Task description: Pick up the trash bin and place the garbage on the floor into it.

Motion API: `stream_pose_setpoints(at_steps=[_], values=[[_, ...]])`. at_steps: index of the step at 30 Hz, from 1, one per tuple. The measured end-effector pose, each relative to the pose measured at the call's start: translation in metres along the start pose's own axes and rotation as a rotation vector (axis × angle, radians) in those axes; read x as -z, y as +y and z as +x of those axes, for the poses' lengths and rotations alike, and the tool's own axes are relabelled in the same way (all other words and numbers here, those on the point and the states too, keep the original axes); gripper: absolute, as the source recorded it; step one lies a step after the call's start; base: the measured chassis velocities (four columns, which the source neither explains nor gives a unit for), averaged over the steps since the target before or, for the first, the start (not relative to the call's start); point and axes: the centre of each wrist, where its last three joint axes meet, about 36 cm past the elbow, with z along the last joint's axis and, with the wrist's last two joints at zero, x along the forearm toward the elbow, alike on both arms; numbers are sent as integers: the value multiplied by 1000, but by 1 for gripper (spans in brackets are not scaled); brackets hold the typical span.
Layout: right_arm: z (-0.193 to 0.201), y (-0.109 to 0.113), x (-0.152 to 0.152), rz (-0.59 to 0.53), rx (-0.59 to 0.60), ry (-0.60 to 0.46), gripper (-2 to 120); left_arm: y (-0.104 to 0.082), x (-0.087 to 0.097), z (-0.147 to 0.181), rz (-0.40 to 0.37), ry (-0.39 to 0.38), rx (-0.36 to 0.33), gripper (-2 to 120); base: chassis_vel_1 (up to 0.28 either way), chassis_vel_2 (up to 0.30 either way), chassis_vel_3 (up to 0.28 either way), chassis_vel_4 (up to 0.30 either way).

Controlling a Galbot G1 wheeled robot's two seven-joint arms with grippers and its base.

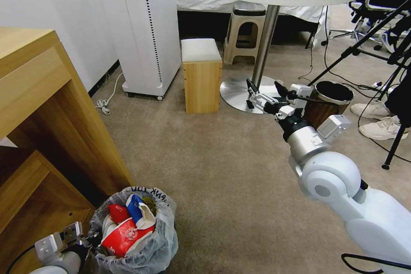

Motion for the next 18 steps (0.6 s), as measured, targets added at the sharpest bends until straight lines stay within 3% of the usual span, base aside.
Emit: stream_pose_setpoints(at_steps=[4, 6, 11, 14, 16, 18], values=[[1, 0, -1, -1, -3, 2, 100, -1, 0, 3, -17, -19, 4, 23, 0, 0, 0, 0], [2, 0, -2, -2, -3, 1, 100, 0, -2, 7, -37, -43, 16, 37, 0, 0, 0, 0], [2, 0, -4, -3, -4, -1, 100, -1, -4, 14, -58, -76, 25, 51, 0, 0, 0, 0], [5, -1, -7, -3, -10, -3, 100, -1, -3, 22, -98, -144, 41, 67, 0, 0, 0, 0], [5, -1, -7, -3, -10, -4, 100, -2, -2, 23, -103, -152, 42, 69, 0, 0, 0, 0], [5, -4, -8, 7, -25, -11, 100, -3, -1, 28, -138, -226, 53, 80, 0, 0, 0, 0]])
